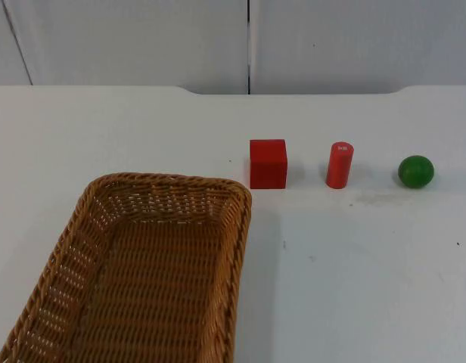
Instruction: Pick up the basket with the left hand and place the object to the left of the red cylinder into the basket with the right hand.
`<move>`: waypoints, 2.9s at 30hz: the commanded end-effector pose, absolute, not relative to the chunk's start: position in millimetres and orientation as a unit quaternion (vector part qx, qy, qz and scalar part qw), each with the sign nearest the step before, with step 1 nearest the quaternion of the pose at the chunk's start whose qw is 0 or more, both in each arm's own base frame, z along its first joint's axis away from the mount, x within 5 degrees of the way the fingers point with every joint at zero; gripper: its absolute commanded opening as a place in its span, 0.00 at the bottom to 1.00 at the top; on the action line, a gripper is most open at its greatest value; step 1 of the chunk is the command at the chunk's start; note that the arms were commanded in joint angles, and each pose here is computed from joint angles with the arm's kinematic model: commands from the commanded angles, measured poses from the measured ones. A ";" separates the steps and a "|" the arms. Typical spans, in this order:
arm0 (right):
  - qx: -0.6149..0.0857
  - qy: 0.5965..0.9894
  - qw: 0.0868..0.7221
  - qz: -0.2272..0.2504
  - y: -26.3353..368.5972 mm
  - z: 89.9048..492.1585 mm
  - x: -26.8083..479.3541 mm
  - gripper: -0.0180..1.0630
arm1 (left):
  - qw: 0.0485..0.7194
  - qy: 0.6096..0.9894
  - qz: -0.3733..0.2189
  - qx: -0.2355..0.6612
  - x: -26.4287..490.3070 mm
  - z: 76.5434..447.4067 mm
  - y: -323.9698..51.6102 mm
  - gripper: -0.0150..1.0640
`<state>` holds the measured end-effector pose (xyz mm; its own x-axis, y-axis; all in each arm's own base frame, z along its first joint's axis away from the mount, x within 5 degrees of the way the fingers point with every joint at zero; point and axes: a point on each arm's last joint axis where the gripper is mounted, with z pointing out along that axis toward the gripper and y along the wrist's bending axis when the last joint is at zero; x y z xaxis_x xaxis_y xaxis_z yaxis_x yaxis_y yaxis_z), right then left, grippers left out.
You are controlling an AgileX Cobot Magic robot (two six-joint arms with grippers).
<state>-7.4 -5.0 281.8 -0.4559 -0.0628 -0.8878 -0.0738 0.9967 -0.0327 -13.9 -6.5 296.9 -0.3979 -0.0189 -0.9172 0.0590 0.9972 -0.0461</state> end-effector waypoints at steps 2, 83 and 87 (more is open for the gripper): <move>-0.038 0.853 0.521 0.006 -4.5 280.1 -7.0 0.99 | 0.548 0.835 -0.041 0.011 -11.2 301.9 -7.5 0.99; -0.073 0.847 0.526 -0.016 7.5 392.8 109.2 0.99 | 0.402 0.916 -0.014 0.005 59.9 296.0 -2.8 0.99; -0.073 0.850 0.522 -0.016 7.4 392.1 108.8 0.99 | 0.363 0.932 -0.020 0.008 83.9 289.7 -3.9 0.99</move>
